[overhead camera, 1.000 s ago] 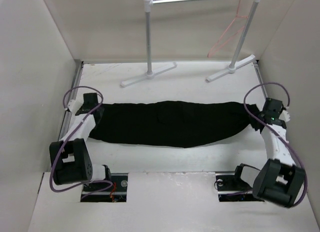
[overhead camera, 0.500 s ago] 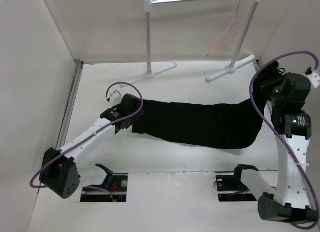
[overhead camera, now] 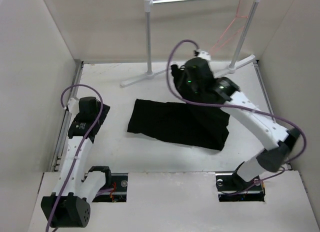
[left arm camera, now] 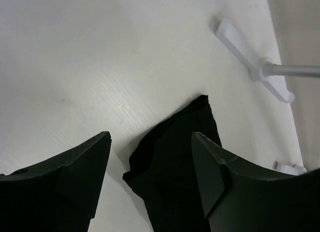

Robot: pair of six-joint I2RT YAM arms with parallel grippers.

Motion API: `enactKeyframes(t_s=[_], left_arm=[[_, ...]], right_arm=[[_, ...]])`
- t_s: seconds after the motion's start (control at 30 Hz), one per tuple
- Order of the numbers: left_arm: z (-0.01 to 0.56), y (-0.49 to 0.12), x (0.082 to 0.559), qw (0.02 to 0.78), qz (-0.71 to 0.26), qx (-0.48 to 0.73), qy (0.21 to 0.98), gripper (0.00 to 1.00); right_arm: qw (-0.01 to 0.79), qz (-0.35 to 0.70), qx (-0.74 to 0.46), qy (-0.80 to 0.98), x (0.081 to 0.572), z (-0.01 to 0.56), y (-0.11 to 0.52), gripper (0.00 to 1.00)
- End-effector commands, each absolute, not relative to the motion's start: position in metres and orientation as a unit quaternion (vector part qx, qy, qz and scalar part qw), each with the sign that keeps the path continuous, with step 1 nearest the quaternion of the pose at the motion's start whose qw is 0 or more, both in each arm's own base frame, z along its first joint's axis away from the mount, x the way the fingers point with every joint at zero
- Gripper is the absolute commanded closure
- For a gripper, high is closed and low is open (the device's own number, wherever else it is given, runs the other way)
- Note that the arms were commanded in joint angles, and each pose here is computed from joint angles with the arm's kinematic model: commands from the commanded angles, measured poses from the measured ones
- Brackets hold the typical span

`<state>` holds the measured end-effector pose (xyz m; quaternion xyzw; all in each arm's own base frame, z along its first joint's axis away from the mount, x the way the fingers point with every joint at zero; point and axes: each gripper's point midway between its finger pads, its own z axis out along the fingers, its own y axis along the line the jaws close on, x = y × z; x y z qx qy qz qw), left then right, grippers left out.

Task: Place the trousers on the hanger
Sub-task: Fold the trousers at the center of the board.

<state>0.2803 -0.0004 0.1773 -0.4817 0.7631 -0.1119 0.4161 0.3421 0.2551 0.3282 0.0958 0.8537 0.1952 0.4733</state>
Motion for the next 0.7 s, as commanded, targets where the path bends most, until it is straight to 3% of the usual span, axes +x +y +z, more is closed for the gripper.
enactKeyframes(t_s=[0.0, 0.17, 0.33, 0.4, 0.43, 0.57, 0.67], left_arm=[[0.151, 0.005, 0.271, 0.383, -0.118, -0.487, 0.776, 0.36], [0.121, 0.027, 0.260, 0.363, -0.110, -0.526, 0.761, 0.36], [0.106, 0.063, 0.241, 0.358, -0.068, -0.571, 0.736, 0.36], [0.116, 0.071, 0.244, 0.366, -0.061, -0.571, 0.732, 0.36], [0.125, 0.074, 0.248, 0.374, -0.061, -0.569, 0.730, 0.36], [0.154, 0.072, 0.270, 0.400, -0.067, -0.549, 0.731, 0.37], [0.152, 0.040, 0.280, 0.385, -0.084, -0.506, 0.767, 0.38]], right_arm=[[0.479, 0.236, 0.053, 0.844, 0.338, 0.341, 0.329, 0.83], [0.426, 0.260, -0.040, 0.866, 0.307, 0.286, 0.448, 0.79], [0.296, 0.349, -0.141, 0.878, 0.232, 0.230, 0.539, 0.45], [0.291, 0.349, -0.142, 0.879, 0.226, 0.230, 0.529, 0.31], [0.298, 0.348, -0.135, 0.879, 0.231, 0.234, 0.516, 0.29], [0.334, 0.346, -0.052, 0.875, 0.276, 0.247, 0.432, 0.32], [0.342, 0.324, -0.005, 0.882, 0.295, 0.232, 0.363, 0.42]])
